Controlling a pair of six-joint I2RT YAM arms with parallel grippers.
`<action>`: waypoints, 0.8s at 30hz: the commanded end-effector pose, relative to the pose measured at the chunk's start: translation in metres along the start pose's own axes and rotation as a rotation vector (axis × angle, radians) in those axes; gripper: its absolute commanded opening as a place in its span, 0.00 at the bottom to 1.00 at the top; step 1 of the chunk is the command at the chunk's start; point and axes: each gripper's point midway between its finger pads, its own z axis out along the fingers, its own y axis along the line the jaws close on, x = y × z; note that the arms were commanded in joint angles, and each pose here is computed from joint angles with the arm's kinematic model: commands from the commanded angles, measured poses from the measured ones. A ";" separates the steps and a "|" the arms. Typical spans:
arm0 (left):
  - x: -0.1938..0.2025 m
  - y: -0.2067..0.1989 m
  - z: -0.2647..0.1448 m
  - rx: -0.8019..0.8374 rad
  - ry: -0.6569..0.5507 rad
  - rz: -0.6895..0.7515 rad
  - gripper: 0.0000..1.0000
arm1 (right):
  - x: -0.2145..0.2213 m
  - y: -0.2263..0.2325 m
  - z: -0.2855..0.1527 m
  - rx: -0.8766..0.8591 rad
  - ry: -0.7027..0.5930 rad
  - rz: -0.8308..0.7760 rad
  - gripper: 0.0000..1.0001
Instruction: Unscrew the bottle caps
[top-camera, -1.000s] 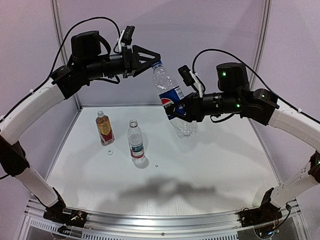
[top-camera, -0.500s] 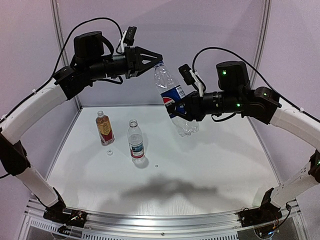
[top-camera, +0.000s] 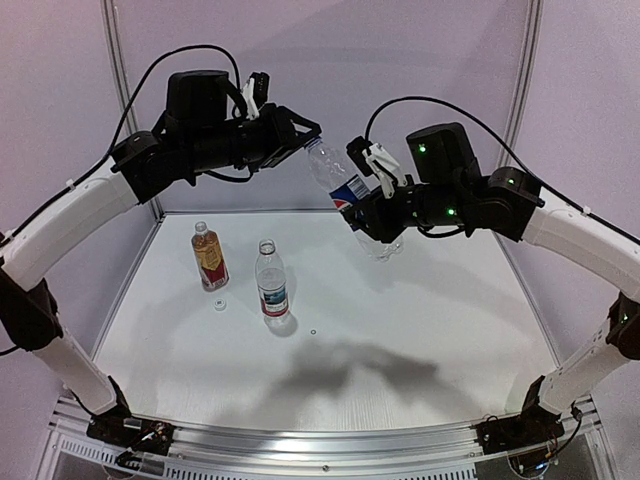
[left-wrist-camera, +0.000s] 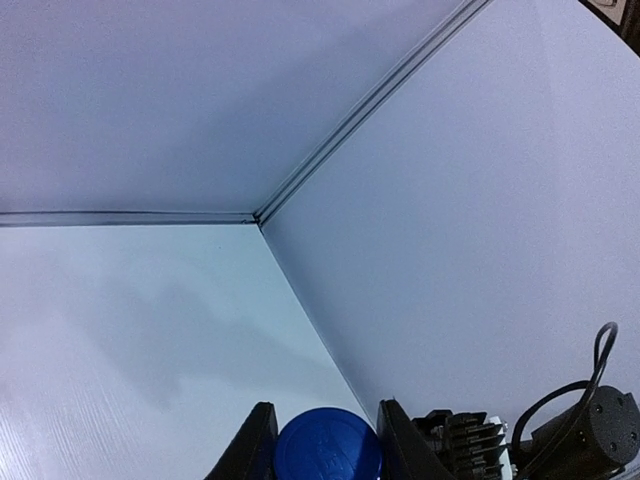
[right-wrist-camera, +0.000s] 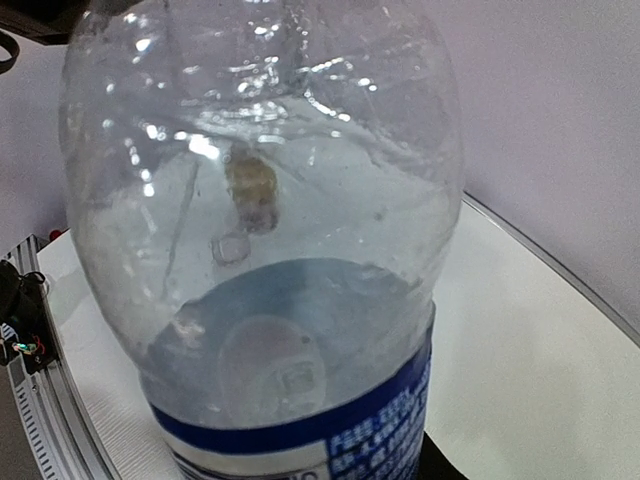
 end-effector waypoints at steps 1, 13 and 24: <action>0.005 0.005 -0.003 -0.040 0.011 0.031 0.40 | -0.022 -0.016 -0.009 0.061 -0.077 0.032 0.36; -0.022 -0.014 -0.051 0.266 -0.058 0.243 0.86 | -0.012 0.031 -0.028 -0.227 -0.085 0.094 0.39; -0.034 -0.043 -0.098 0.582 -0.020 0.229 0.80 | -0.045 0.081 -0.041 -0.545 -0.144 0.170 0.41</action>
